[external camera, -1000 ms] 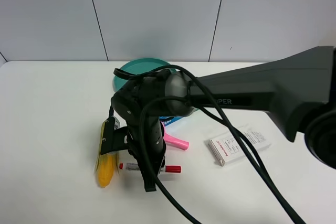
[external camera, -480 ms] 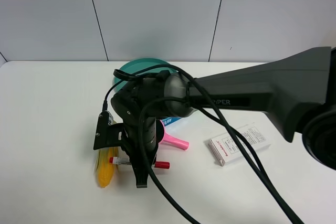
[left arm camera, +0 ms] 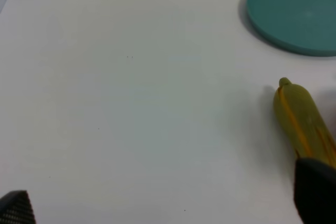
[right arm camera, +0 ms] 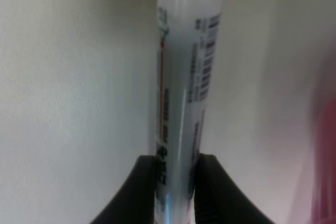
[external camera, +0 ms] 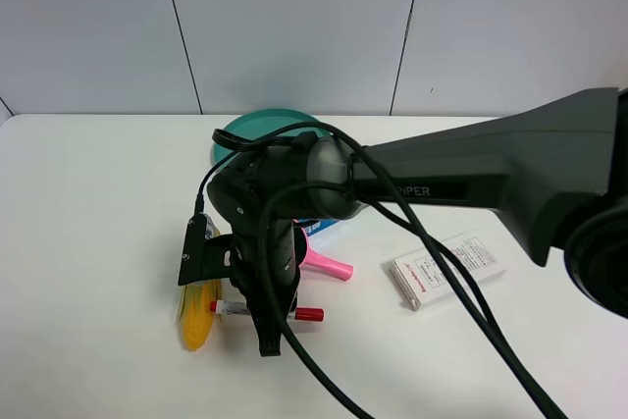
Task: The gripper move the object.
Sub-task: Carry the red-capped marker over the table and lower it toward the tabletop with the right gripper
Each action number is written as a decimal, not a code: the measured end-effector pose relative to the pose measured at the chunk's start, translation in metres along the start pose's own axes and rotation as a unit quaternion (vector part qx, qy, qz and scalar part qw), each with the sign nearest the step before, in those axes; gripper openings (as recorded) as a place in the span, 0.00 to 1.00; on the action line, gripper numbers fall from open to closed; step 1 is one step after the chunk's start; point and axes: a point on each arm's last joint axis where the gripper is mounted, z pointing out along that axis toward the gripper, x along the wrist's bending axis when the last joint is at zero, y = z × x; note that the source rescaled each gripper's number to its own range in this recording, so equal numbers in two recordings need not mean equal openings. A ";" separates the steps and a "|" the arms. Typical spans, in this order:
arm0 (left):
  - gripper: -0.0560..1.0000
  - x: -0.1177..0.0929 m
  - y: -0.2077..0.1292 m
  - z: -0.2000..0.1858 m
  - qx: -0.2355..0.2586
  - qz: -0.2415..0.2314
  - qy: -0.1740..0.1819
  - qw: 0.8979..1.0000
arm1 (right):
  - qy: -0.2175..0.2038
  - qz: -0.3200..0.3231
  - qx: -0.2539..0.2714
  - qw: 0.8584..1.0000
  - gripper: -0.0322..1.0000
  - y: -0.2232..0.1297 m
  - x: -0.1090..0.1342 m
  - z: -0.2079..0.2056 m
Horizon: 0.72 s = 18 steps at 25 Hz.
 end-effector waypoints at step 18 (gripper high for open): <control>1.00 0.000 0.000 0.000 0.000 0.000 0.000 1.000 | 0.036 0.023 0.050 0.998 0.38 -0.006 0.005 0.016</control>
